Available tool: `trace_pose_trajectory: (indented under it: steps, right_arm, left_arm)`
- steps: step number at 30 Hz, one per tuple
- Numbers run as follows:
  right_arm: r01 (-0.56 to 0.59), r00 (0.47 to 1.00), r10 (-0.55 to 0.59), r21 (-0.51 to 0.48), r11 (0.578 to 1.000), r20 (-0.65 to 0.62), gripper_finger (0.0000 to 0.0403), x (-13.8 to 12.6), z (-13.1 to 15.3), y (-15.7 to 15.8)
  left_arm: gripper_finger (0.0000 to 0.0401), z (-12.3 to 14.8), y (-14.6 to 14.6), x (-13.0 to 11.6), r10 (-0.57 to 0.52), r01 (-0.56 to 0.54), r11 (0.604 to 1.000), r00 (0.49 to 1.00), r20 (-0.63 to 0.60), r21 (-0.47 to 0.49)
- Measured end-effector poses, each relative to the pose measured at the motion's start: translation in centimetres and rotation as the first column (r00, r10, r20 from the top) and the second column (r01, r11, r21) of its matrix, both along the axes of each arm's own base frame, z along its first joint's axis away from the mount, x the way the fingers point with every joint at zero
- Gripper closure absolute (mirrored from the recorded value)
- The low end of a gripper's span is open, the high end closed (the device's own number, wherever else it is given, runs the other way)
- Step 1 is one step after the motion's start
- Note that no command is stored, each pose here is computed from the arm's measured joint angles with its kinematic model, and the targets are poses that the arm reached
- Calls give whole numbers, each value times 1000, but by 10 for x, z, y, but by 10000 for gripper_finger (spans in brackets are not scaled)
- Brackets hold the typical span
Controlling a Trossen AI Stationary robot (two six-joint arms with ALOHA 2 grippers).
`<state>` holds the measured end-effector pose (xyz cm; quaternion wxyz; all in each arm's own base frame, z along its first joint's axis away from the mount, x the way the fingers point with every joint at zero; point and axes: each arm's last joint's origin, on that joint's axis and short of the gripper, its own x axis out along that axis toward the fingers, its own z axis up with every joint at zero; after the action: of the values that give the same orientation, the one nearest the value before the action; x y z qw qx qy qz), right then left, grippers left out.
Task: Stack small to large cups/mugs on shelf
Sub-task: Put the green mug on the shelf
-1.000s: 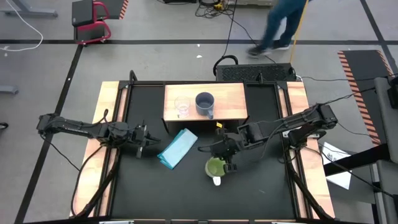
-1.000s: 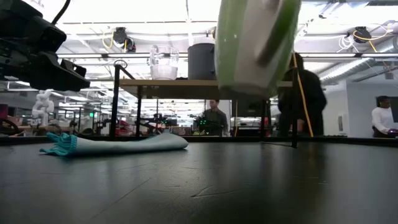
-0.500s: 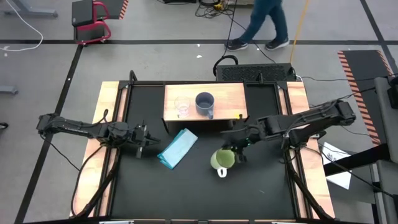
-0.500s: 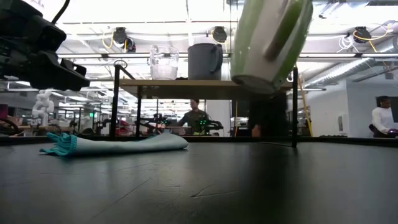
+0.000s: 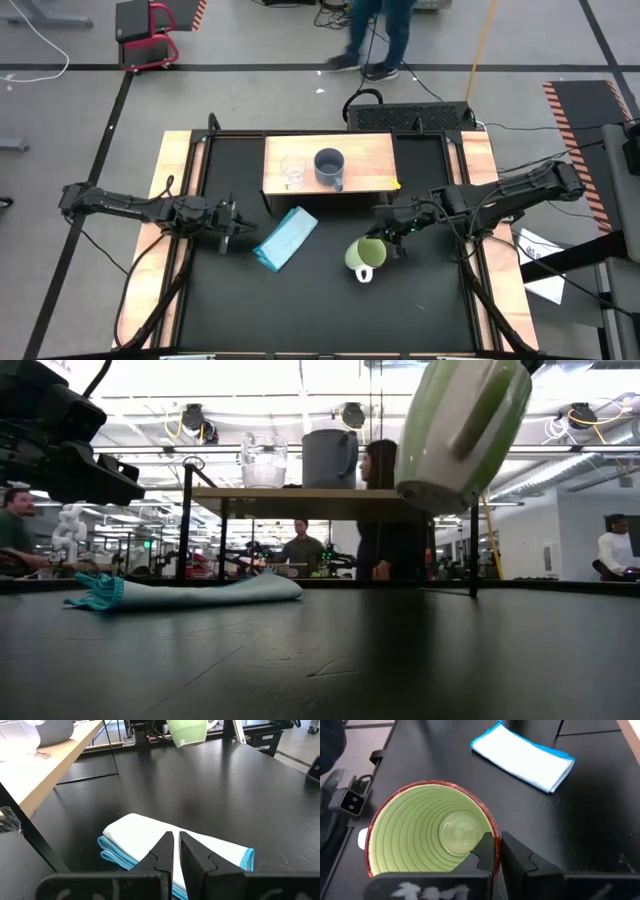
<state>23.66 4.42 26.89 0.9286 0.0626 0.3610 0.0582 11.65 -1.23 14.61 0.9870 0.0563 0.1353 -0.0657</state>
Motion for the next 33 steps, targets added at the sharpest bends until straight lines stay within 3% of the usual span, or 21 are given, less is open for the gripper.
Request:
trace_pose_trajectory:
  steps: [8,21,25,33]
  right_arm:
    - [14,999,-14,9,1000,35,397,3,4,-5]
    - [86,995,-87,-31,996,-41,397,-1,40,-30]
    - [55,997,-54,15,998,-47,397,-1,45,-35]
    - [96,990,-93,23,995,-106,397,-4,56,-47]
  left_arm:
    - [370,0,0,0,1,-1,1000,1000,4,-3]
    - [370,0,0,0,0,0,1000,1000,4,-1]
    - [370,0,0,0,-1,1,1000,1000,5,3]
    - [370,0,0,0,-4,4,1000,1000,6,15]
